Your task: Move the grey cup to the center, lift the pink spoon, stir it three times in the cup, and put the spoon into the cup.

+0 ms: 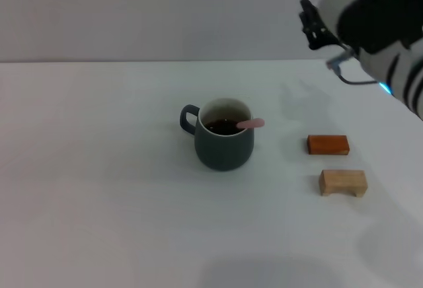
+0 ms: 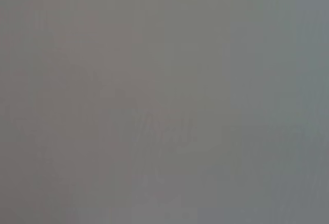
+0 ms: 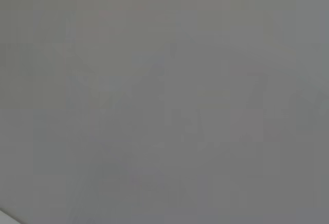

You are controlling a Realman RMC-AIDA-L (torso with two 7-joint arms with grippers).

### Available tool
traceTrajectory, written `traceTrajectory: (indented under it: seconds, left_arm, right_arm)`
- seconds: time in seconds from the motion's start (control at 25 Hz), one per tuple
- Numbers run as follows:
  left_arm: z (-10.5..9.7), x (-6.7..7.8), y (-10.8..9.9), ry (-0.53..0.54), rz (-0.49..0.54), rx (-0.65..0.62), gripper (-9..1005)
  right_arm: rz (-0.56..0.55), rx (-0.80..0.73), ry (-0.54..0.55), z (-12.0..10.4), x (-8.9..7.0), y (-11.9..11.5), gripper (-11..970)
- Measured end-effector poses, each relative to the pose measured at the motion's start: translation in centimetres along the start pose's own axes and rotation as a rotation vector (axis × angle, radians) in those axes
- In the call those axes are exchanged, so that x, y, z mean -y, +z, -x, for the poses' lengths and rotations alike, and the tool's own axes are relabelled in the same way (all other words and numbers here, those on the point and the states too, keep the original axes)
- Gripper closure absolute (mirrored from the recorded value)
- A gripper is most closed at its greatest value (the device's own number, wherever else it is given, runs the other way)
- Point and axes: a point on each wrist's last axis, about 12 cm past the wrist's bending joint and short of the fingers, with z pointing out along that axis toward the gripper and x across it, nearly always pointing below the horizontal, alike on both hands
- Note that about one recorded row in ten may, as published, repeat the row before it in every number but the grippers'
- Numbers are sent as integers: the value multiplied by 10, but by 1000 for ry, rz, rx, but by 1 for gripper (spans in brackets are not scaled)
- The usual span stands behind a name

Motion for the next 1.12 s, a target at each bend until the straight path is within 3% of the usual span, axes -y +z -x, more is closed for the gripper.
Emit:
traceTrajectory:
  seconds: [0.12,0.64,0.8,0.92,1.12]
  left_arm:
    - [0,1,1,0,-2,0,982]
    - [-3,15,1,13,-39,2,982]
    - [-3,21,1,6,-44,9,982]
    - [-3,23,2,4,-46,10,982]
    - [-4,27,2,18,-52,11,982]
  right_arm:
    - [-4,5,15,-9,3,-4,653]
    - [-43,151,192,-90,36,-36,653]
    - [-60,302,307,-122,50,-49,653]
    - [-76,385,336,-135,56,-57,653]
    - [-89,381,327,-141,60,-60,653]
